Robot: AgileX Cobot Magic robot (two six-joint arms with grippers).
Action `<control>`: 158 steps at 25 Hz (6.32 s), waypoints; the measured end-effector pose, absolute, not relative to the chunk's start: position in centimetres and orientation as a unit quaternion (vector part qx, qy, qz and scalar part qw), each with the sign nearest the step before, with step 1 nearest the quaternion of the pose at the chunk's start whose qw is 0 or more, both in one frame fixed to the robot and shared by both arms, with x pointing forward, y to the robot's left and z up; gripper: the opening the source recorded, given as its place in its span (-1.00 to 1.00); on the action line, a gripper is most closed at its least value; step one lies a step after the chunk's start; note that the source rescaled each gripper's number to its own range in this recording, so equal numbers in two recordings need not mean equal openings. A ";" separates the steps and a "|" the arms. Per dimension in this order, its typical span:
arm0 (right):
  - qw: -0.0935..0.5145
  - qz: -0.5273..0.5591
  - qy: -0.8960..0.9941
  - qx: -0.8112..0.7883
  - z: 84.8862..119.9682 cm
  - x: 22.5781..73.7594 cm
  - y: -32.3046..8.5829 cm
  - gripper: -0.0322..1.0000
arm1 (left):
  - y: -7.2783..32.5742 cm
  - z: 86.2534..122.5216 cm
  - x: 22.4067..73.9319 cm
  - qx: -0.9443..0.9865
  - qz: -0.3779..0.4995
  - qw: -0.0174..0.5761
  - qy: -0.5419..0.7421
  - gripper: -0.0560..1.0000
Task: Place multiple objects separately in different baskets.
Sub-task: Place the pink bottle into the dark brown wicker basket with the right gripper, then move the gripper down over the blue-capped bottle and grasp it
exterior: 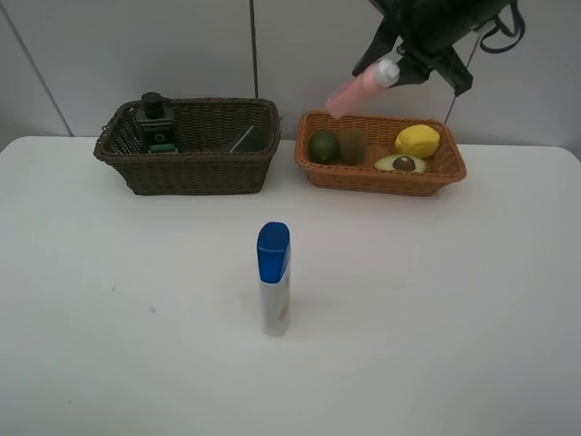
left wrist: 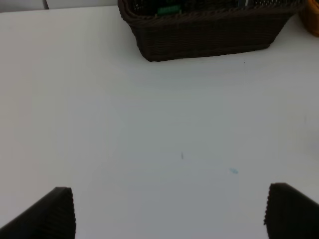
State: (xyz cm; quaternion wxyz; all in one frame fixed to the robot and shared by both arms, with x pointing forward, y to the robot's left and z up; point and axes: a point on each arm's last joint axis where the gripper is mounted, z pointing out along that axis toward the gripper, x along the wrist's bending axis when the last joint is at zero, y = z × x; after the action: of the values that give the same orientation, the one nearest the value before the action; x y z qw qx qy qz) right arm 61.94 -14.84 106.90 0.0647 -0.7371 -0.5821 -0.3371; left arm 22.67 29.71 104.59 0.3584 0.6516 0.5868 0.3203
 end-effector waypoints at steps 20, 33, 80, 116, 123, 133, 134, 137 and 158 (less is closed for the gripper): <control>0.051 -0.516 -0.580 -0.628 99.9 71.4 -3.3 -0.94 | 29.7 104.6 22.7 0.652 0.320 0.358 0.587 0.99; -0.128 -0.519 -0.679 -0.503 96.7 71.0 0.5 -0.64 | 29.7 104.6 22.7 0.652 0.320 0.358 0.587 0.99; 0.010 -0.190 -0.794 -0.577 109.3 54.6 -2.6 1.00 | 29.7 104.6 22.7 0.652 0.320 0.358 0.587 0.99; 0.037 -0.050 -0.735 -0.675 103.5 44.2 0.1 1.00 | 29.7 104.6 22.7 0.652 0.320 0.358 0.587 0.99; 0.008 -0.032 -0.736 -0.676 101.9 44.8 0.3 1.00 | 29.7 104.6 22.7 0.652 0.320 0.358 0.587 0.99; 0.004 0.000 -0.735 -0.678 97.9 45.7 1.5 1.00 | 29.7 104.6 22.7 0.652 0.320 0.358 0.587 0.99; 0.004 -0.005 -0.735 -0.678 97.7 45.8 1.7 1.00 | 29.7 104.6 22.7 0.652 0.320 0.358 0.587 0.99; 0.005 -0.013 -0.735 -0.678 97.1 46.0 2.0 1.00 | 29.7 104.6 22.7 0.652 0.320 0.358 0.587 0.99; 0.008 0.001 -0.746 -0.666 96.4 46.0 2.1 -0.69 | 29.7 104.6 22.7 0.652 0.320 0.358 0.587 0.99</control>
State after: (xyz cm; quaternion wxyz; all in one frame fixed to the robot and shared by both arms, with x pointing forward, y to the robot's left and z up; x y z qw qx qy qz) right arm 45.98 2.14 96.40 0.0084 -0.6658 -0.7461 0.0013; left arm 22.67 29.71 104.59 0.3584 0.6516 0.5868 0.3203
